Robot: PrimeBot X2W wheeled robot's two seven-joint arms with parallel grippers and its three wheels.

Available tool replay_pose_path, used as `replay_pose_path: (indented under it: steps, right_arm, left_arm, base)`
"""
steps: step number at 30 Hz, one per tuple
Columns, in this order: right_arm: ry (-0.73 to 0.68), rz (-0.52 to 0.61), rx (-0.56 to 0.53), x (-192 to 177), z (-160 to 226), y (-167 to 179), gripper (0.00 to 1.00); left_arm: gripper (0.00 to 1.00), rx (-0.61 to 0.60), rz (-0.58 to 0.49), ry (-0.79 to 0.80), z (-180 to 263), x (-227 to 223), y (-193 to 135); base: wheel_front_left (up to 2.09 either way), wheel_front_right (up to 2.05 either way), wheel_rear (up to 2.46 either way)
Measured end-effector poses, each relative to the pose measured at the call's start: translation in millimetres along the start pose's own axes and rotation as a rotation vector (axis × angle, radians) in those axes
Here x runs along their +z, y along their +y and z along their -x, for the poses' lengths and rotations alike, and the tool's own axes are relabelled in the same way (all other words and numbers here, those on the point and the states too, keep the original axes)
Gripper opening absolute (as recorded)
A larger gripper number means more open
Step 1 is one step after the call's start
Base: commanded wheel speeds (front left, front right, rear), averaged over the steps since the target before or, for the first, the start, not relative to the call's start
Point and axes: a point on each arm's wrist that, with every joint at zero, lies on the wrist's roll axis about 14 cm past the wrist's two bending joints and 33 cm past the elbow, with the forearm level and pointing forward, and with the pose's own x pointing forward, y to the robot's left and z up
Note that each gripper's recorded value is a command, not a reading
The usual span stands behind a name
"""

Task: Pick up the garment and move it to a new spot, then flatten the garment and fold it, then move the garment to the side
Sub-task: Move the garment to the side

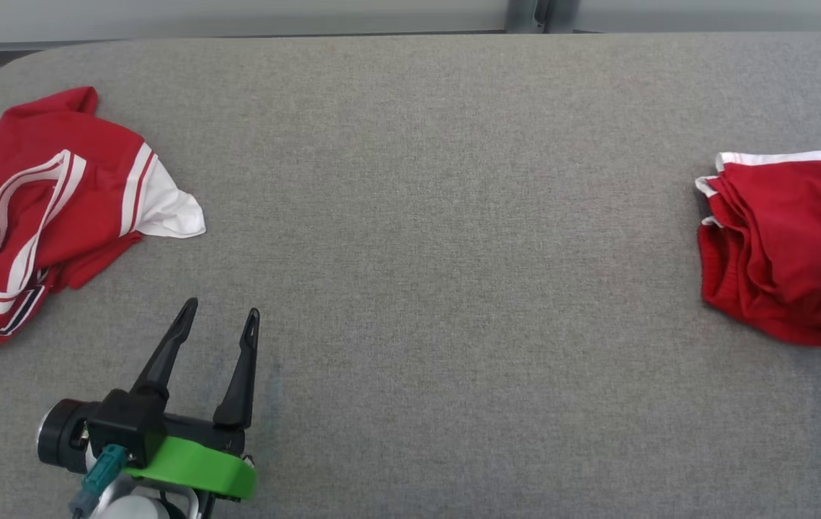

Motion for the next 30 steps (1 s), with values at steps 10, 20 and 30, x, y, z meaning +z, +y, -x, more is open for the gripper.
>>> replay_pose_path:
  steps: [10,20,30]
  right_arm:
    - [-0.01,0.144,-0.094,-5.1,-17.1,-57.4,0.0]
    - [0.037,0.236,-0.188,-16.8,-36.8,-101.5,0.0]
    - [-0.026,0.148,-0.157,-26.5,-39.3,-83.8,1.0]
  left_arm:
    - [1.0,-0.051,-0.031,0.019,-18.3,-8.5,-1.3]
    - [1.0,-0.056,-0.055,0.059,-23.3,-18.5,5.3]
    - [1.0,-0.066,-0.056,0.055,-27.5,-18.3,1.1]
  base:
    - [0.0,0.0,0.0]
    - [0.0,0.0,0.0]
    - [0.0,0.0,0.0]
